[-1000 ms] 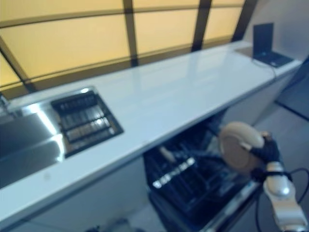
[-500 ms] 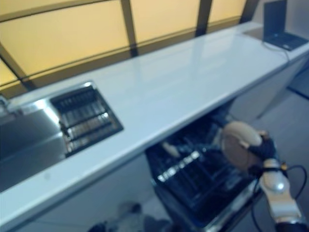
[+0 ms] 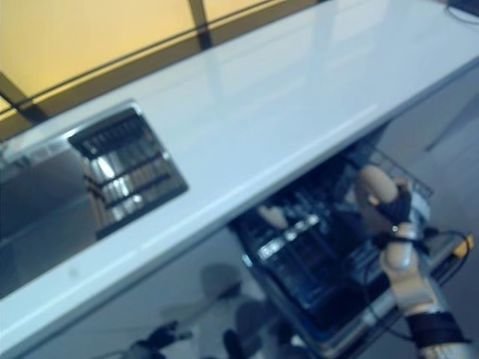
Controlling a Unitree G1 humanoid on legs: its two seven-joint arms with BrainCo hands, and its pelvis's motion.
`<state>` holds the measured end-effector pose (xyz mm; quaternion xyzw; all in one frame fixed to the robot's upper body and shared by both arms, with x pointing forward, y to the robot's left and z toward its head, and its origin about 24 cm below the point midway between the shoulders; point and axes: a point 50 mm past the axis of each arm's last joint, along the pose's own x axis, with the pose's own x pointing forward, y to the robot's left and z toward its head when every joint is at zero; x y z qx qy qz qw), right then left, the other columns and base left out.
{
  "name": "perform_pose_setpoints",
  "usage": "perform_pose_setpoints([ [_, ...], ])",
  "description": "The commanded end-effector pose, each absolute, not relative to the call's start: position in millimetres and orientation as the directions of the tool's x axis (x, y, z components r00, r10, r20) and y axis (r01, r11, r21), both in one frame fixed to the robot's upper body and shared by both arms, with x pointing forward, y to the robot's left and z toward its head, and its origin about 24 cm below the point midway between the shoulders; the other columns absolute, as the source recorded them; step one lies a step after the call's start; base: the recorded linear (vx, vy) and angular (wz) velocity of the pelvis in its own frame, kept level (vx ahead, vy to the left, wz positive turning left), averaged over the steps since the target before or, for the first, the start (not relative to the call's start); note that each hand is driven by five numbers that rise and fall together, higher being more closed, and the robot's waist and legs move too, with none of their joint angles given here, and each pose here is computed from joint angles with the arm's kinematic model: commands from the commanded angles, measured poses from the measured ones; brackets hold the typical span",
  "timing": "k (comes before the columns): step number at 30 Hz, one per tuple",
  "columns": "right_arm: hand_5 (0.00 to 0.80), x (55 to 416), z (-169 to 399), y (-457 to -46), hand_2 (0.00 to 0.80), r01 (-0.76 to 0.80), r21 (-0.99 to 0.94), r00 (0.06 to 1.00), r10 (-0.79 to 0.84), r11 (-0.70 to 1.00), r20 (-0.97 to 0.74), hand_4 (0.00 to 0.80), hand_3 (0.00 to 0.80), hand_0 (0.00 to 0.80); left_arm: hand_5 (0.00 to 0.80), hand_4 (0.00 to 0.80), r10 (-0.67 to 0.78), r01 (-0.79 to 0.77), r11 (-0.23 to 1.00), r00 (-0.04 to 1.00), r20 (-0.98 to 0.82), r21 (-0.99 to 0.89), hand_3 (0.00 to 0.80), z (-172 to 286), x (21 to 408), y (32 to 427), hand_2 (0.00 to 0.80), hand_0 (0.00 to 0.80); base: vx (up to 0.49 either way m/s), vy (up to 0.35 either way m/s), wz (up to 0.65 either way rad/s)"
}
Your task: Take plates into dishwasher
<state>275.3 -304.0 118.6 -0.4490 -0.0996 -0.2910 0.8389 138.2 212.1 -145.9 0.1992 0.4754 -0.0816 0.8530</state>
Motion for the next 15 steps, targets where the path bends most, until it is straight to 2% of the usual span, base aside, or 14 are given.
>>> perform_pose_setpoints([
  [1,0.8,294,150,-282,0.8,0.719,-0.577,0.694,-0.377,0.388,0.613,0.8,0.8,0.8,0.0,0.0,0.048,0.322,0.9,0.596,-0.802,0.293,0.0,-136,164,212,0.0,0.0,-0.037,-0.01,-0.02],
  [15,0.8,306,139,-259,0.8,0.752,-0.582,0.658,-0.301,0.309,0.69,0.8,0.8,0.8,0.0,0.0,0.001,0.352,0.896,0.607,-0.795,0.27,0.0,-136,171,196,0.0,0.0,0.002,-0.002,0.0],
])
